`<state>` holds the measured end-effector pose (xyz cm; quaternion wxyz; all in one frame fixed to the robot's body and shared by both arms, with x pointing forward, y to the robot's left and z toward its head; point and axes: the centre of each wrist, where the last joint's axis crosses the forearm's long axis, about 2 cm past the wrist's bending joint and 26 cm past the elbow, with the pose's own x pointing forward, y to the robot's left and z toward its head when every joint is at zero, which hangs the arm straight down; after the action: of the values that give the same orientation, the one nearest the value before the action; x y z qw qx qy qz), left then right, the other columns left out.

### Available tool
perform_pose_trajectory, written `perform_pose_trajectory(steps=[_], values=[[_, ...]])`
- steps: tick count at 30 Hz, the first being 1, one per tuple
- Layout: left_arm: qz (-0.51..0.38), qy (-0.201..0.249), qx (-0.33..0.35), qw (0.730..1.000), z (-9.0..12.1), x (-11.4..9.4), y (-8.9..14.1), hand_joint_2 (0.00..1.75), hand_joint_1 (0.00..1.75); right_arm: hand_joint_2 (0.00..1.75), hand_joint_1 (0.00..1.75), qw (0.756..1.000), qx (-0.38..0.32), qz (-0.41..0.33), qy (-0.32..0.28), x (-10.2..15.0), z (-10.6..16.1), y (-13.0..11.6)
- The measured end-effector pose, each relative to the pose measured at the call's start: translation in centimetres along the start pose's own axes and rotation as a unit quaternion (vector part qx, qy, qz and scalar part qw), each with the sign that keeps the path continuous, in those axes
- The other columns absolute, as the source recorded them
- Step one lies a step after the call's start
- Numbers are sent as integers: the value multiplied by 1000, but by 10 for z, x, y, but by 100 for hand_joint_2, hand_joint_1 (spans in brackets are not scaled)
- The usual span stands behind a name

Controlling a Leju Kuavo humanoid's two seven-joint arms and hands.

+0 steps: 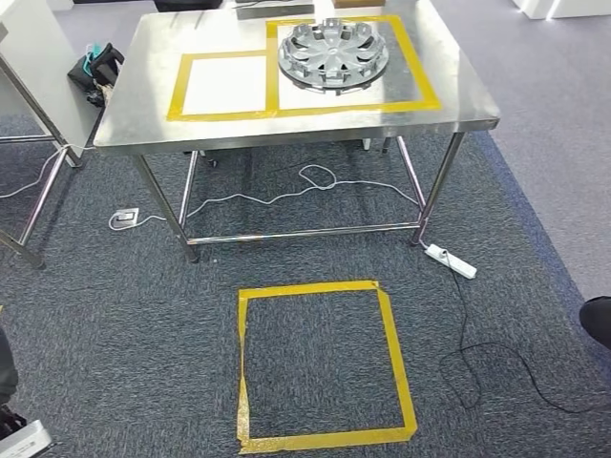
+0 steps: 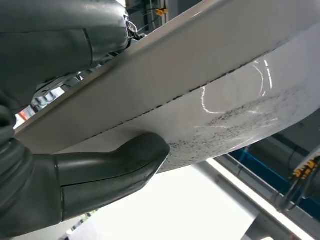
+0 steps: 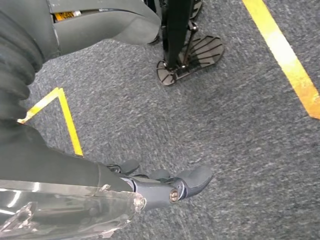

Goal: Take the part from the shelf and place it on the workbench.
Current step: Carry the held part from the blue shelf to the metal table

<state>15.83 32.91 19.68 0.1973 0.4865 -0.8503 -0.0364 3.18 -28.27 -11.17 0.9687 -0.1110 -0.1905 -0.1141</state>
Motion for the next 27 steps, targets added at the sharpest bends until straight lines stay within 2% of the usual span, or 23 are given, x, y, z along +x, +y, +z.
perform_pose_trajectory(steps=[27], values=[[2, 2, 2, 1000, 2, 0, 2, 175, 175, 175, 0, 1000, 2, 4, 5, -5, 1, -2]])
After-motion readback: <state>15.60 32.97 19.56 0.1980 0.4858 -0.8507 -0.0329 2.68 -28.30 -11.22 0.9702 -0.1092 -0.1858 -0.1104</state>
